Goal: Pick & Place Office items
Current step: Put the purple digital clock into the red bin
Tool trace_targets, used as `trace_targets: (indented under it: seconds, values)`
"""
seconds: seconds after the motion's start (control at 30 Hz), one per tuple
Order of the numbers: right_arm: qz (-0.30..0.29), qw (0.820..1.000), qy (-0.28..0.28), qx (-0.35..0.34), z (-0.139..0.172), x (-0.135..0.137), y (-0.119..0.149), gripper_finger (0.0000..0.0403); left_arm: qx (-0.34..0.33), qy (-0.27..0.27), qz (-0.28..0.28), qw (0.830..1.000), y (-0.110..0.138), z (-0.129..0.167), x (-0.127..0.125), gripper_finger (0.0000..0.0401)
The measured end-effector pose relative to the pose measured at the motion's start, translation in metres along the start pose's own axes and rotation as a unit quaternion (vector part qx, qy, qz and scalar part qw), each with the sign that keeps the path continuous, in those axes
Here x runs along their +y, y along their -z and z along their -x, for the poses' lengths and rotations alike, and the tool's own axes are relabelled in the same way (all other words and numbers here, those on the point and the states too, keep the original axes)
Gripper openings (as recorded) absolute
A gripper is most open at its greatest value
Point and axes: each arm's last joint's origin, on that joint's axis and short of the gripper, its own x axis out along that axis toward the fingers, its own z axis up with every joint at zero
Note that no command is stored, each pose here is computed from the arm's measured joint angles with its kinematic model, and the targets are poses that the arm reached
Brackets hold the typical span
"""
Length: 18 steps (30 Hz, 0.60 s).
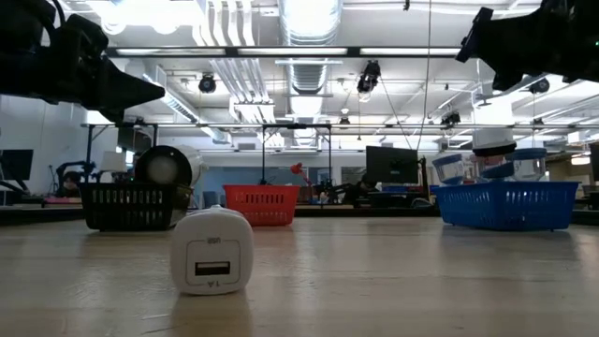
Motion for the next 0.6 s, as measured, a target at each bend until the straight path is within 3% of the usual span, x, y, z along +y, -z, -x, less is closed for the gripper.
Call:
trace_targets:
  seconds: [0.3, 0.6]
  values:
    - [-0.002, 0.996, 0.03, 0.087, -0.001, -0.001, 0.017, 0.0147, -0.001, 0.0, 0.0, 1.0, 0.0, 0.0, 0.0, 0.0012]
    - [0.021, 0.994, 0.016, 0.105, -0.003, 0.0, 0.021, 0.0147, -0.001, -0.002, -0.003, 1.0, 0.0, 0.0, 0.0, 0.001]
